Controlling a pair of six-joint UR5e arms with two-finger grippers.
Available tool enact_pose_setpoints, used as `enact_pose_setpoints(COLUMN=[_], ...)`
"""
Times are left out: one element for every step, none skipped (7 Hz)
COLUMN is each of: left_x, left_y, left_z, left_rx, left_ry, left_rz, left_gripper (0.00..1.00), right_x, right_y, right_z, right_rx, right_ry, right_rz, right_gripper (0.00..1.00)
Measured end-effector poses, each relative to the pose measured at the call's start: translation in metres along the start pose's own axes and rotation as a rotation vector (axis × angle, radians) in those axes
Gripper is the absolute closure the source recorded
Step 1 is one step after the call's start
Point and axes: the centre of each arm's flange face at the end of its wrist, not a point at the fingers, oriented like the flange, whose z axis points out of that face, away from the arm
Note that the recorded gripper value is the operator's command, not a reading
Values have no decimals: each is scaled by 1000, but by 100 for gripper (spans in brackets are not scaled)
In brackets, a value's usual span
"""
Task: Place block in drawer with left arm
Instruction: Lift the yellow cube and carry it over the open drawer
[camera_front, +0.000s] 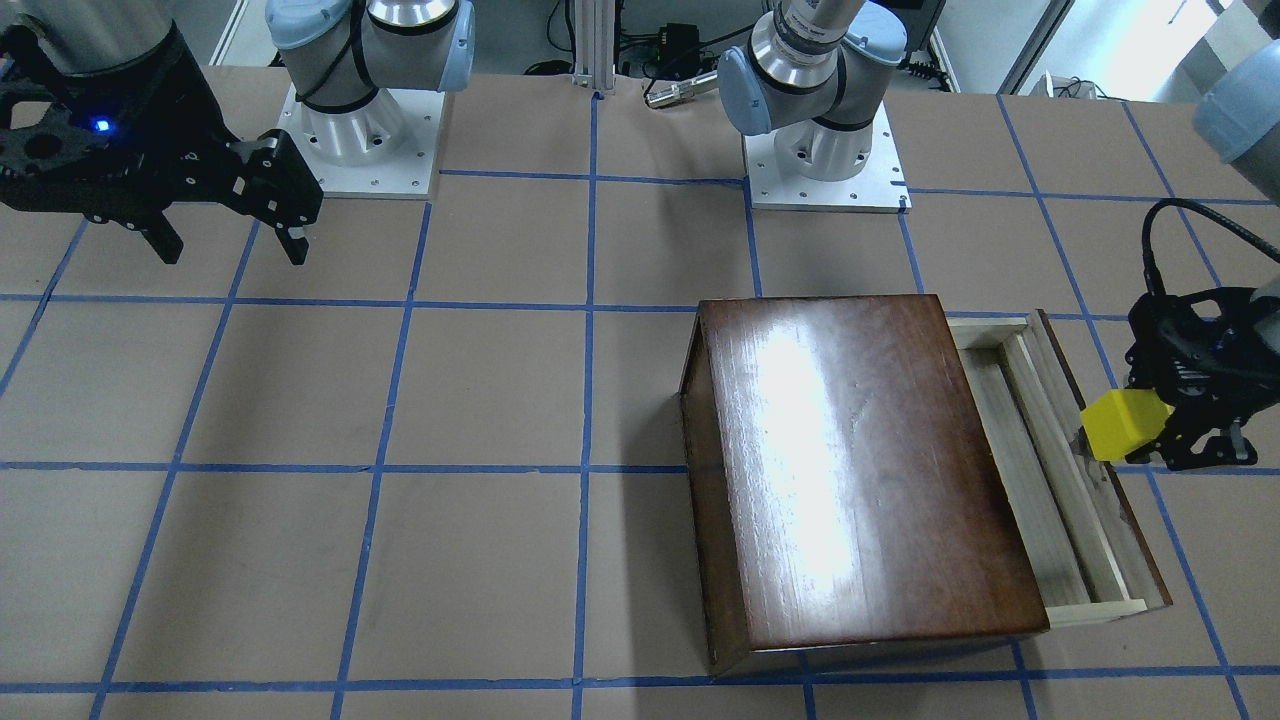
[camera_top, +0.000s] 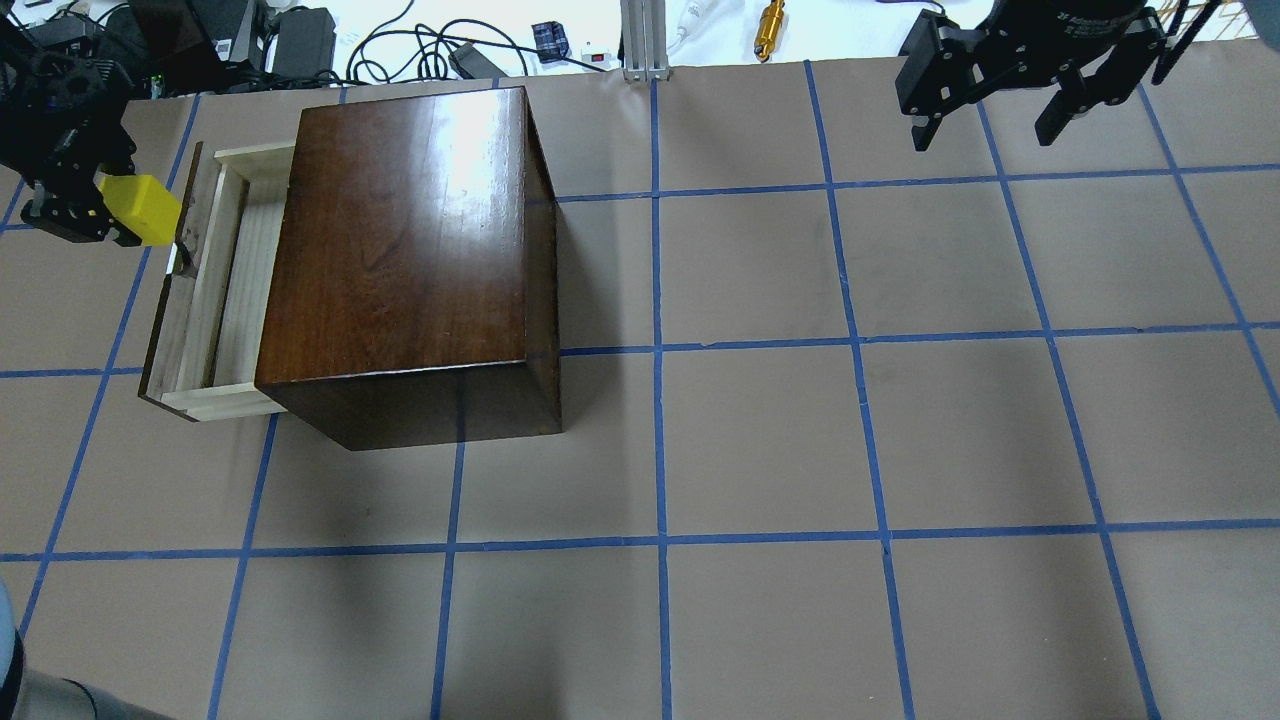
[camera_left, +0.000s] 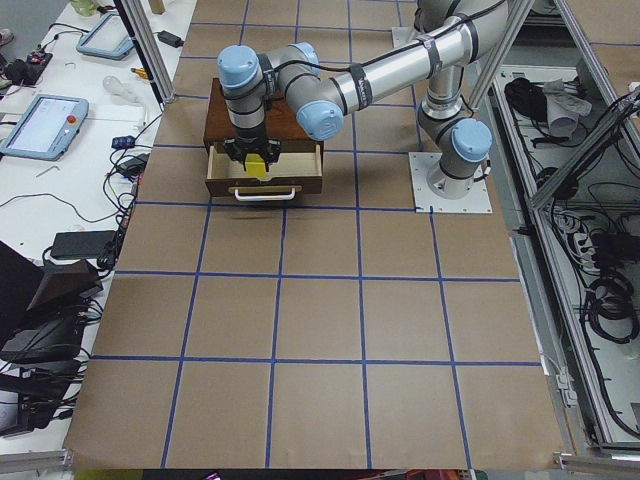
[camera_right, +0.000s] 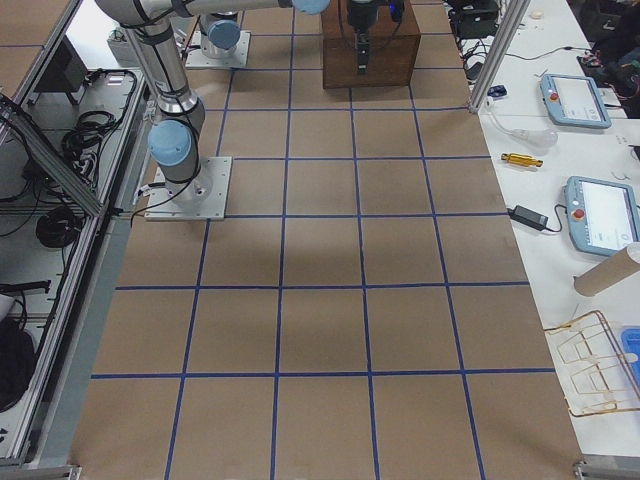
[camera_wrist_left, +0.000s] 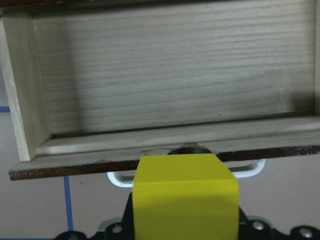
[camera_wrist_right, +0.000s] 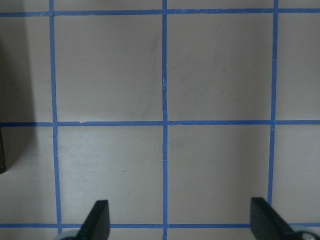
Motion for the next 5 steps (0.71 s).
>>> enact_pose_setpoints(left_x=[-1,-1,-2,-3,-2], left_y=[-11,-19,-22,-23,-25], left_z=[6,12,19,24,30], left_rx=[9,17,22,26,30], left_ry=[13,24,31,38,49], left_rz=[-15,-28,-28,-31,-39], left_gripper=[100,100,100,100,100], right_x=[0,0,0,0,0], right_y=[0,0,0,0,0], right_z=[0,0,0,0,0], right_rx=[0,0,0,0,0], right_ry=[1,1,1,1,1], right_rz=[0,0,0,0,0], right_gripper=[0,0,0,0,0])
